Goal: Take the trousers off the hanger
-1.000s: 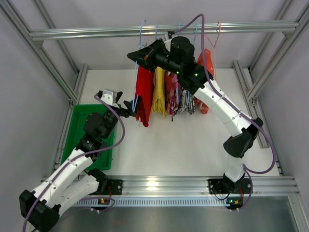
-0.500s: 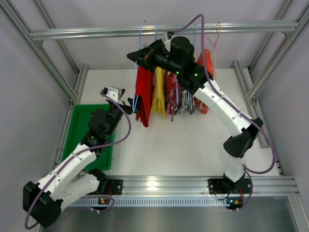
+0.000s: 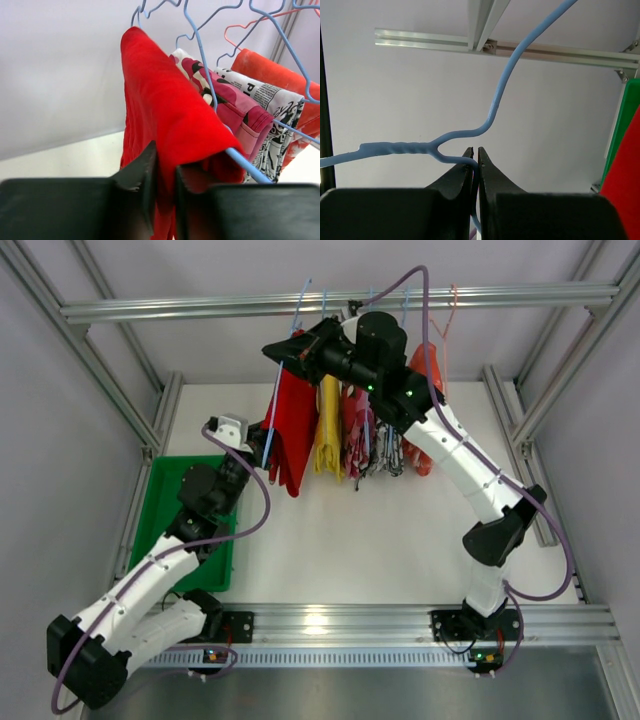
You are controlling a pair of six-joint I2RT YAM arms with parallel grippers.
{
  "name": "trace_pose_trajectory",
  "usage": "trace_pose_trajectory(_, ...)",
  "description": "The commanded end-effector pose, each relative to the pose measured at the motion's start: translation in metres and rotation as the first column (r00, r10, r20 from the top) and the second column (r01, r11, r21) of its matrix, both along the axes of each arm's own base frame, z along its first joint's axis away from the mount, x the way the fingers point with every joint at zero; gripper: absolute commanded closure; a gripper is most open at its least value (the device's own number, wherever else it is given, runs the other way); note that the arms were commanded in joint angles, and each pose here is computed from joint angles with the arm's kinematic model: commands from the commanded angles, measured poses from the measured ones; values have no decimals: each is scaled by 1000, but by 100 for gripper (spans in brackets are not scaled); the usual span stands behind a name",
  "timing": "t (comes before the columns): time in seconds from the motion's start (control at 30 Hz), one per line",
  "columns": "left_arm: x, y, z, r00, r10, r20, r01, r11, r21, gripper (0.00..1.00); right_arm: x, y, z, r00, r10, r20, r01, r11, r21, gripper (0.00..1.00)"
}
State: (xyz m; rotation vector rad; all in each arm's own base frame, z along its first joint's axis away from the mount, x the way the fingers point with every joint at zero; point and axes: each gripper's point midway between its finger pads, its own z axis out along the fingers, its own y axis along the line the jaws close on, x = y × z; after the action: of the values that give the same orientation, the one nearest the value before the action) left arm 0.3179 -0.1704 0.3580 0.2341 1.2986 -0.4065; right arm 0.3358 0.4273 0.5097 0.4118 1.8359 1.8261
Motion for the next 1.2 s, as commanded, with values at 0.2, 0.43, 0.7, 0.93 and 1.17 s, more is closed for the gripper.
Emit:
trace_pose_trajectory(0.2, -12, 16, 72, 997, 20, 80, -14, 997, -81, 100, -27, -43, 67, 956, -34, 292, 9, 996, 88, 100)
trace_pose_trajectory(0.43, -40, 19, 133, 995, -44, 92, 55, 990, -131, 100, -13, -40, -8, 950, 1, 312, 23, 997, -73, 100)
trace_pose_trajectory(0.7, -69, 18, 196, 980, -128, 152, 158, 965, -207, 100, -8, -33, -64, 955, 41, 294, 12, 984, -176, 100)
trace_pose_trajectory(0.93, -82, 34, 253, 969, -103, 223, 160, 953, -257, 100, -13, -27, -94, 957, 62, 284, 8, 971, -238, 100)
trace_pose_trajectory(1.17, -100, 66, 297, 925, 40, 377, 50, 973, -226, 100, -20, -18, -107, 946, 111, 305, -24, 961, -277, 100)
